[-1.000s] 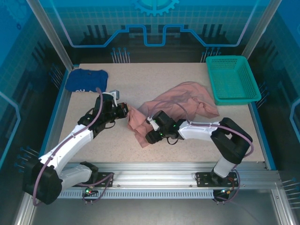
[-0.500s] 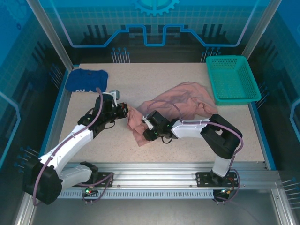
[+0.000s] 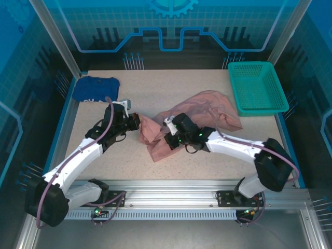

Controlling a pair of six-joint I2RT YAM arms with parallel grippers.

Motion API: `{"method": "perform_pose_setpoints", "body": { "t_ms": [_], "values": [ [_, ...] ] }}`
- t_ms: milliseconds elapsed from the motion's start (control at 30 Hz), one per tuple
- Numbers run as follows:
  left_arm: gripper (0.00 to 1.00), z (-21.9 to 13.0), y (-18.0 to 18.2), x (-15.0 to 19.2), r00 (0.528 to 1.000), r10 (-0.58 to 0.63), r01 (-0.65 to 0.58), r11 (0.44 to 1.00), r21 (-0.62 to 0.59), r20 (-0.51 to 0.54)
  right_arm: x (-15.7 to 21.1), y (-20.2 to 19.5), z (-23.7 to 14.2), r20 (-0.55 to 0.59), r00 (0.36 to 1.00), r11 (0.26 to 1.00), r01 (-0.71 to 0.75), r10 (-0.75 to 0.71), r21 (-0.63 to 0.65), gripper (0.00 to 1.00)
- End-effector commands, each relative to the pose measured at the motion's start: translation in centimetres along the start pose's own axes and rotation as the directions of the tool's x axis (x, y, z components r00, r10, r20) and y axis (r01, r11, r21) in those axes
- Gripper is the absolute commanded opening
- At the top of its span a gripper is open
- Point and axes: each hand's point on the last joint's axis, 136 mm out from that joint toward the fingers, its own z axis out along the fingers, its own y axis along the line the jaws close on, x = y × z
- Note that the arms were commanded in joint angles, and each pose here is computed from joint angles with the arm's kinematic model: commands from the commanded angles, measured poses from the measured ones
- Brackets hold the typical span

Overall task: Fold the inside-out t-shirt
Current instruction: Flatten out the T-shirt at the center of the table.

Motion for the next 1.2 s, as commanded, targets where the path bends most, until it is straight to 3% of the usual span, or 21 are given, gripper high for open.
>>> {"method": "perform_pose_setpoints", "body": {
  "t_ms": [0, 200, 333, 467, 667, 767, 967, 1167],
  "values": [
    [0.00, -1.9, -1.7, -2.7, 0.995, 0.039, -0.044, 0.997, 0.056, 0.091, -2.7, -1.5, -5.3, 0.063, 0.998, 1.000, -0.015, 0.015, 0.000, 0.00],
    [0.00, -5.4, -7.8, -3.3, 0.989, 0.018, -0.066, 0.938, 0.340, 0.143, -8.0, -5.4, -15.6, 0.256, 0.966, 0.995, -0.064, 0.044, 0.071, 0.00],
    [0.00, -5.9, -10.2, -1.7, 0.991, 0.066, -0.109, 0.902, 0.418, 0.116, -8.5, -8.2, -17.9, 0.235, 0.969, 0.984, -0.111, 0.076, 0.139, 0.00],
    [0.00, -3.2, -8.9, 1.0, 0.999, 0.050, -0.046, 0.927, 0.373, -0.001, -6.2, -10.7, -13.4, 0.062, 0.985, 0.976, -0.167, 0.159, 0.137, 0.00],
    [0.00, 1.0, -3.3, 4.0, 0.996, 0.011, 0.000, 0.993, 0.117, -0.094, -2.3, -14.4, -2.4, -0.198, 0.938, 0.953, -0.253, 0.284, 0.169, 0.01],
    [0.00, 2.3, -1.8, 4.8, 0.993, 0.005, 0.003, 0.998, 0.060, -0.118, -1.2, -16.0, 1.3, -0.268, 0.916, 0.940, -0.237, 0.300, 0.244, 0.16],
    [0.00, 3.2, -1.5, 5.5, 0.989, 0.000, 0.008, 0.999, 0.054, -0.145, 0.0, -13.1, 1.1, -0.263, 0.948, 0.951, -0.100, 0.181, 0.293, 0.44],
    [0.00, 3.4, -1.6, 5.3, 0.991, 0.006, 0.001, 0.998, 0.057, -0.137, 3.9, -10.2, 0.9, -0.266, 0.957, 0.937, -0.015, 0.114, 0.348, 0.53]
  ]
}}
